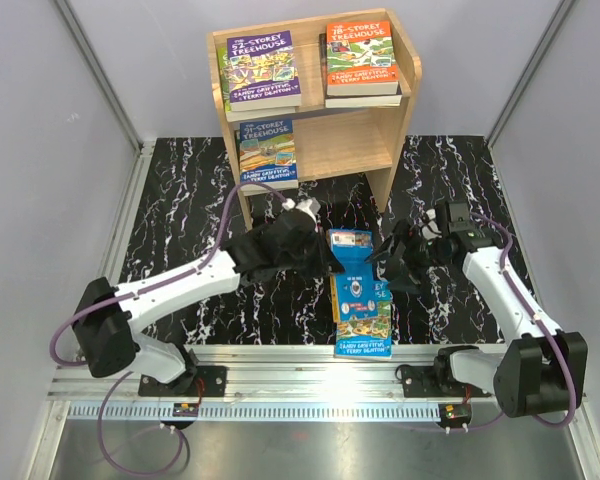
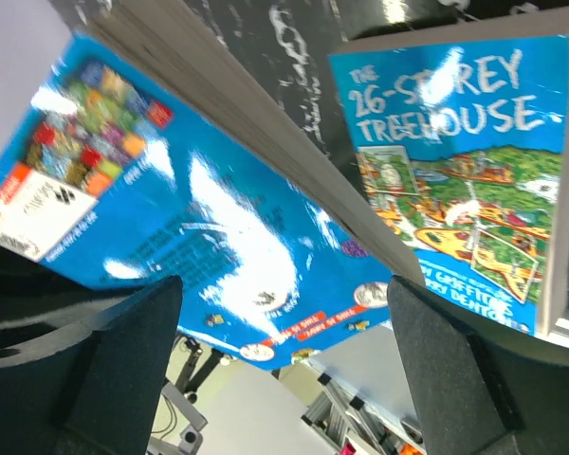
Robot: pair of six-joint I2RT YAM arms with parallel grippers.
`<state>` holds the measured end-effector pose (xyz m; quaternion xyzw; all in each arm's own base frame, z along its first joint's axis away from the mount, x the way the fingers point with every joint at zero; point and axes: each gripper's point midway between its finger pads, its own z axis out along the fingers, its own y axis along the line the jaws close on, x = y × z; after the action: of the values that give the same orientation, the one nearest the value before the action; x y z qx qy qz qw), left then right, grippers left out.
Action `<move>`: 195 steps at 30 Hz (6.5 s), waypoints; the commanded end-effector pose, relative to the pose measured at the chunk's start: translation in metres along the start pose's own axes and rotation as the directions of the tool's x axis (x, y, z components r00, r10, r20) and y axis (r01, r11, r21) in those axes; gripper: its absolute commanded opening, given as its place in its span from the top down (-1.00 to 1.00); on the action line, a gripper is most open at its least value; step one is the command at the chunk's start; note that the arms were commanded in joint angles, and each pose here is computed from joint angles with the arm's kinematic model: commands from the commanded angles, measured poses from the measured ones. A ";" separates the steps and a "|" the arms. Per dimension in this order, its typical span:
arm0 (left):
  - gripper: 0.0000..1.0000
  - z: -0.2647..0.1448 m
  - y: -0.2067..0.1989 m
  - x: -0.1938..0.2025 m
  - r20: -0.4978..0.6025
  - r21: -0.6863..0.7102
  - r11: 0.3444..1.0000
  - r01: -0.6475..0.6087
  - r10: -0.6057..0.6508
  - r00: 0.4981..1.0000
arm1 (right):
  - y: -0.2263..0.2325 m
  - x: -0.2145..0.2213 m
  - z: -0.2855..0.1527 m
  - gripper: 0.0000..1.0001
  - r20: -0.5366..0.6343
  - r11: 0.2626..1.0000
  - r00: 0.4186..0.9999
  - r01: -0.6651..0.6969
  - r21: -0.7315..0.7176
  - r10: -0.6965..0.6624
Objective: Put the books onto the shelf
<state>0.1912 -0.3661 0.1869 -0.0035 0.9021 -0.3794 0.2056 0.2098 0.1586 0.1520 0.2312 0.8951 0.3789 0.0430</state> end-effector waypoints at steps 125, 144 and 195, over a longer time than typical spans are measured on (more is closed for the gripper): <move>-0.34 -0.240 -0.043 -0.072 0.324 0.229 0.966 -0.118 0.038 0.945 | 0.222 -0.104 -0.134 1.00 0.513 0.830 0.816 0.077 -0.552 0.266; -0.33 -0.242 -0.008 -0.046 0.289 0.144 0.982 -0.118 0.072 0.955 | 0.213 -0.195 -0.071 1.00 0.600 0.847 0.732 0.059 -0.529 0.324; -0.97 -0.107 0.079 0.041 -0.107 0.097 0.995 0.001 0.010 0.994 | -0.073 -0.008 -0.015 -1.00 0.382 0.885 0.899 -0.345 0.313 0.215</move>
<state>0.1186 -0.2150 0.1782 0.0209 0.9179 -0.3631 0.1590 0.2429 0.1137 0.1556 0.4414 0.8525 0.2222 0.1703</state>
